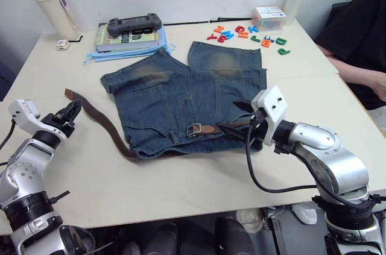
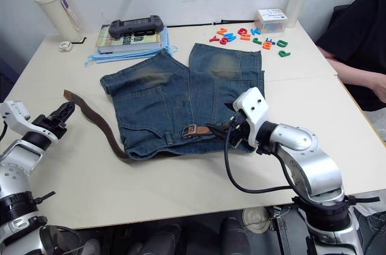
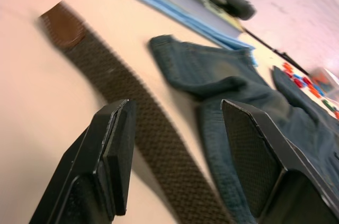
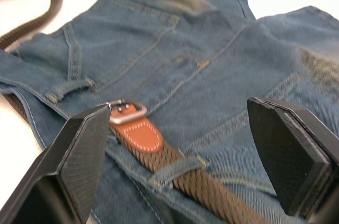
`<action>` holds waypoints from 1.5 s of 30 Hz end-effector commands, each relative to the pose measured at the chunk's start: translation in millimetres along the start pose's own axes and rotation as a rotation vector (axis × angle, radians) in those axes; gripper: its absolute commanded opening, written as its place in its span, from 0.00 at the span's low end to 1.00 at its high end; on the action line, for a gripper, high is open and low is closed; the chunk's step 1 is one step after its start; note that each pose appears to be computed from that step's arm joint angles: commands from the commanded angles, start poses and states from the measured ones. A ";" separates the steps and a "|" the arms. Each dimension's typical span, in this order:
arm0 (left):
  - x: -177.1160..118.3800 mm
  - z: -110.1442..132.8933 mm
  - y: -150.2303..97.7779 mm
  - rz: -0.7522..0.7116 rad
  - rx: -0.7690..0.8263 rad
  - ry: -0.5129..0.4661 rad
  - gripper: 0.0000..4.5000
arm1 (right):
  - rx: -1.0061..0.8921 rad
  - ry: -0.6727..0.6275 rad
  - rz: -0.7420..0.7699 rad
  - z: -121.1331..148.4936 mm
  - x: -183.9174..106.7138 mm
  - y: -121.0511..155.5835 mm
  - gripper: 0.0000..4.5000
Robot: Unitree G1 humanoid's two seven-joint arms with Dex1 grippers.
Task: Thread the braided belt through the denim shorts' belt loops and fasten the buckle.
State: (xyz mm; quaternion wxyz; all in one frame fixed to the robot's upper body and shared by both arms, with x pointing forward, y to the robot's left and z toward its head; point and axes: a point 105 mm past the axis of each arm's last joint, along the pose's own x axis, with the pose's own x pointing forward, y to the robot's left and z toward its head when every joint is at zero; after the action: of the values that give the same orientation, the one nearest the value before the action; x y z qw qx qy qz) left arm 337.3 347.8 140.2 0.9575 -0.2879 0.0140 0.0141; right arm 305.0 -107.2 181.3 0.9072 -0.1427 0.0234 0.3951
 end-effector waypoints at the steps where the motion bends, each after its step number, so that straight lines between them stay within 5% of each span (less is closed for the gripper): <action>1: 5.3 12.3 10.1 0.058 0.015 -0.045 0.64 | -0.051 -0.030 -0.009 9.8 -2.7 4.3 0.98; 11: 30.4 6.8 35.3 0.164 0.199 0.061 0.64 | -0.055 -0.045 -0.022 14.3 -7.5 -0.6 0.98; 45: 65.2 -5.6 -5.7 0.003 0.234 0.103 0.64 | -0.071 -0.042 0.031 12.0 -2.9 9.2 0.98</action>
State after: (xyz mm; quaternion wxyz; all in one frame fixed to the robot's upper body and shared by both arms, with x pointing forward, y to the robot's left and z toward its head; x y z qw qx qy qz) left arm 398.7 345.2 126.2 0.9817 -0.1732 0.0778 0.0126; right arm 302.1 -106.7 181.2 0.9026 -0.1603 0.0160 0.3992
